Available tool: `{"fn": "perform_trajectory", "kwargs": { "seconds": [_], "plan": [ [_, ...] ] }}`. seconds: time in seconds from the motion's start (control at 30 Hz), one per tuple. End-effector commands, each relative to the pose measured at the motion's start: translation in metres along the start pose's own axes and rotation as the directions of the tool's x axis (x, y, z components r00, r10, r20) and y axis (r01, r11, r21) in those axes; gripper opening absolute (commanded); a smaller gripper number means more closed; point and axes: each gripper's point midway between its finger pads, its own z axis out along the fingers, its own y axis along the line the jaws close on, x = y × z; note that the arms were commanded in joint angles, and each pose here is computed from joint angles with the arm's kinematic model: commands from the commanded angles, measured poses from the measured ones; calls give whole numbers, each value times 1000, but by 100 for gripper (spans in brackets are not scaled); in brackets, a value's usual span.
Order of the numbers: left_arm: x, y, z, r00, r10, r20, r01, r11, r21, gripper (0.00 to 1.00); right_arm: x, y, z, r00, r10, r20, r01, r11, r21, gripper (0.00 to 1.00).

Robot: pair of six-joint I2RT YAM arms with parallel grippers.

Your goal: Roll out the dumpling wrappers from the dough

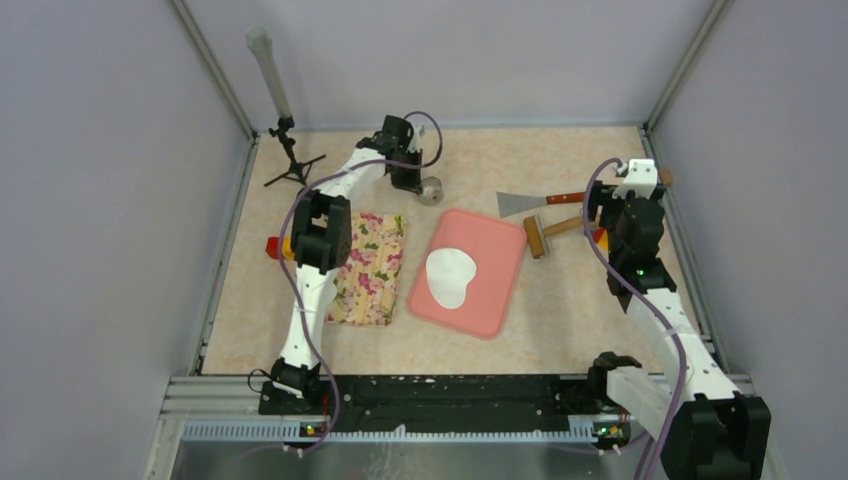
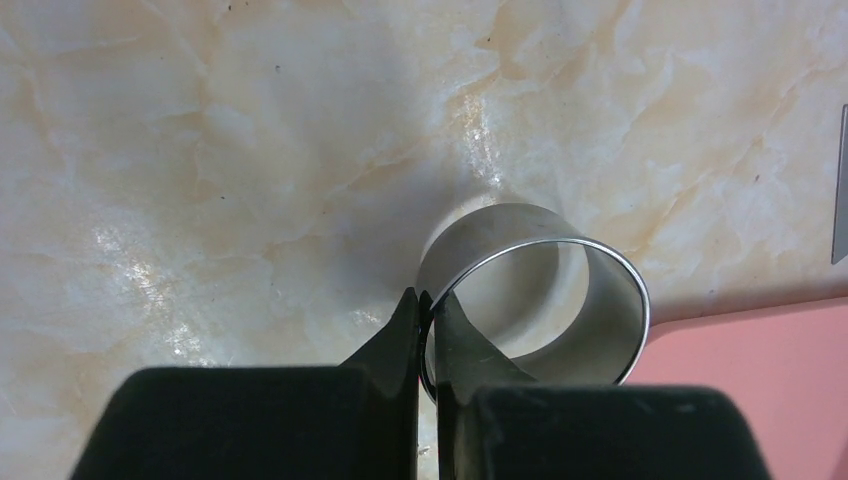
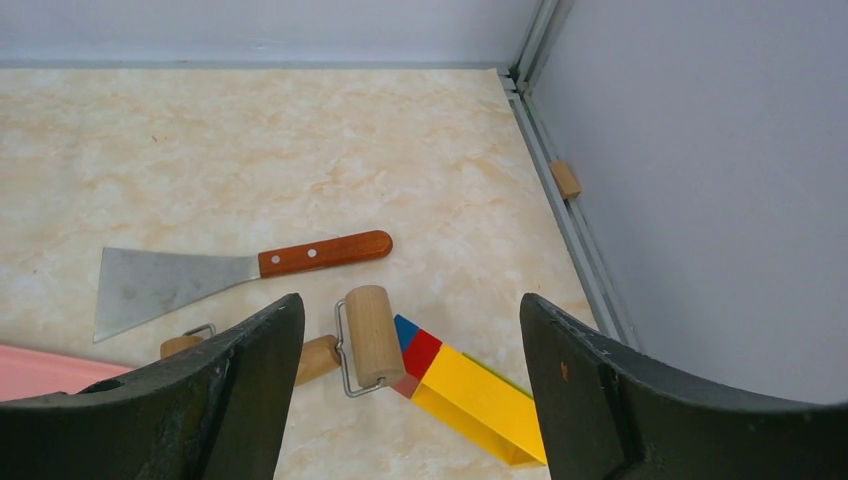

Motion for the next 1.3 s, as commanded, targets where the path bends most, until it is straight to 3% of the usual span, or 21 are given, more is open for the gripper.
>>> {"fn": "perform_trajectory", "kwargs": {
  "seconds": [0.0,0.2,0.37,0.5,0.73,0.87,1.0,1.27],
  "plan": [
    [-37,-22,-37,993,46,110,-50,998,36,0,-8,-2,2,1000,5,29,-5,1000,2,77],
    [-48,-52,-116,972,129,198,-148,985,85,0,-13,-3,-1,998,3,55,-3,1000,-2,77],
    [5,-89,-161,924,322,207,-353,926,131,0,-13,3,-2,998,2,59,0,999,-38,77],
    [82,-126,-158,844,518,139,-536,825,182,0,-11,11,-1,999,5,52,-1,997,-75,76],
    [181,-161,-135,726,688,-13,-650,692,314,0,-7,16,0,999,-7,50,12,994,-105,76],
    [203,-163,-126,659,751,-39,-709,637,303,0,-6,16,0,999,-15,47,20,994,-107,75],
    [213,-159,-121,623,781,-39,-745,607,276,0,-4,18,0,999,-15,42,20,993,-114,75],
    [206,-145,-107,622,782,-41,-766,618,179,0,-2,19,1,999,-13,34,17,993,-119,75]
  ]
}}
